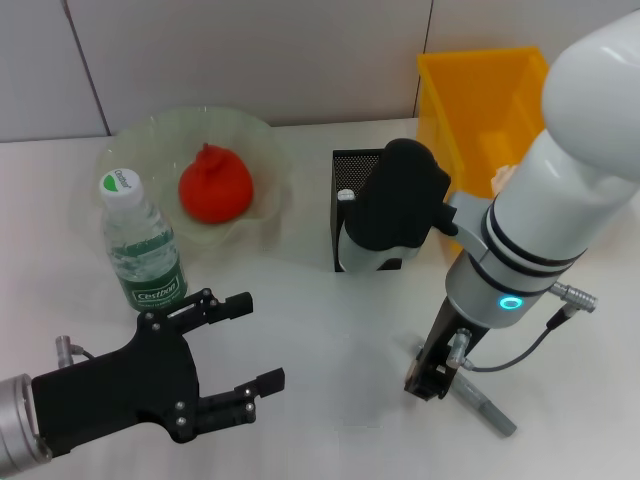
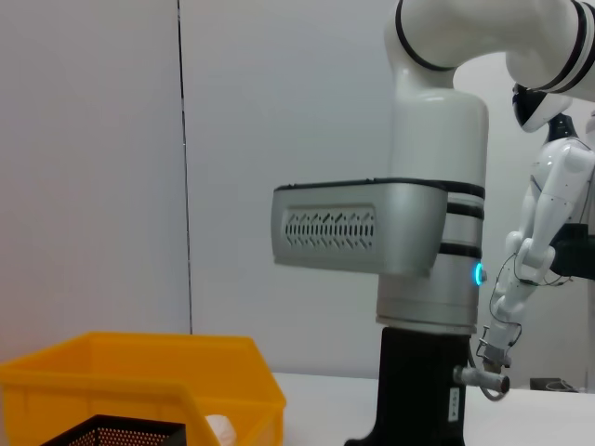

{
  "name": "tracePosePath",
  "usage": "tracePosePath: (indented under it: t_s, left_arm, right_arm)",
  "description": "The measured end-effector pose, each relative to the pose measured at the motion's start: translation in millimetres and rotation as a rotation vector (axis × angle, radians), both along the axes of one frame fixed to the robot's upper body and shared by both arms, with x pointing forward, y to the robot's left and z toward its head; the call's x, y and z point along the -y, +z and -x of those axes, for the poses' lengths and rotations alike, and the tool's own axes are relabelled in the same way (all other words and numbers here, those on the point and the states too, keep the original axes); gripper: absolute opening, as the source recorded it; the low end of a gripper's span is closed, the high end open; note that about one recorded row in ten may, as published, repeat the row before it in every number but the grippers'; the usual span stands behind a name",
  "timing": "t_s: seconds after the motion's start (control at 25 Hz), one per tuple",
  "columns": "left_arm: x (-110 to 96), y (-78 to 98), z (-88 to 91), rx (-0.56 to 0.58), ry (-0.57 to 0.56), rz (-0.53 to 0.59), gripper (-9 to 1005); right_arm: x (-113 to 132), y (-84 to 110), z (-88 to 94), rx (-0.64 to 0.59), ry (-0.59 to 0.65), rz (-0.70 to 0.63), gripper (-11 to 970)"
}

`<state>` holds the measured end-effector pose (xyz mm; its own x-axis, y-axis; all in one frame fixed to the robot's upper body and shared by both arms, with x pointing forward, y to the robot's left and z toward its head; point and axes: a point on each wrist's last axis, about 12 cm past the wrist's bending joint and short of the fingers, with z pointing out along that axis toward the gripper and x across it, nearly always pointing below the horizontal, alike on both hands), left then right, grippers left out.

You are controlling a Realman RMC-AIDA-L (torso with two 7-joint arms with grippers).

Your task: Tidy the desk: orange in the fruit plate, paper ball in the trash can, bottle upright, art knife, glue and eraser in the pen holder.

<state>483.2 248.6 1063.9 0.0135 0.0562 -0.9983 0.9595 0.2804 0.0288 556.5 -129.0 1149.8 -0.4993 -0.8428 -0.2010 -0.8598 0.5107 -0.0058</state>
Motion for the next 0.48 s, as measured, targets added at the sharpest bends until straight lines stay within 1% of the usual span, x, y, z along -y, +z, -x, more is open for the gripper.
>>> tracePosePath:
  t_s: [0.04, 0.12, 0.2, 0.4, 0.48]
  left_arm:
    - [0, 0.1, -0.1, 0.0, 0.001, 0.0, 803]
    - [-1, 0.8, -0.9, 0.003, 0.004, 0.001, 803]
    - [-1, 1.0, -1.4, 0.004, 0.004, 0.001, 803]
    - [0, 1.2, -1.7, 0.005, 0.002, 0.0, 803]
    - [0, 1.3, -2.1, 0.006, 0.003, -0.001, 803]
  right_arm:
    - [0, 0.0, 0.0, 0.0, 0.0, 0.0, 272]
    - [6, 7.7, -4.3, 0.035, -0.029, -0.007, 272]
    - [9, 10.5, -6.1, 0.05, -0.04, -0.01, 272]
    - [25, 31.5, -13.5, 0.167, -0.096, -0.034, 271]
    - [27, 34.6, -14.1, 0.187, -0.102, -0.039, 271]
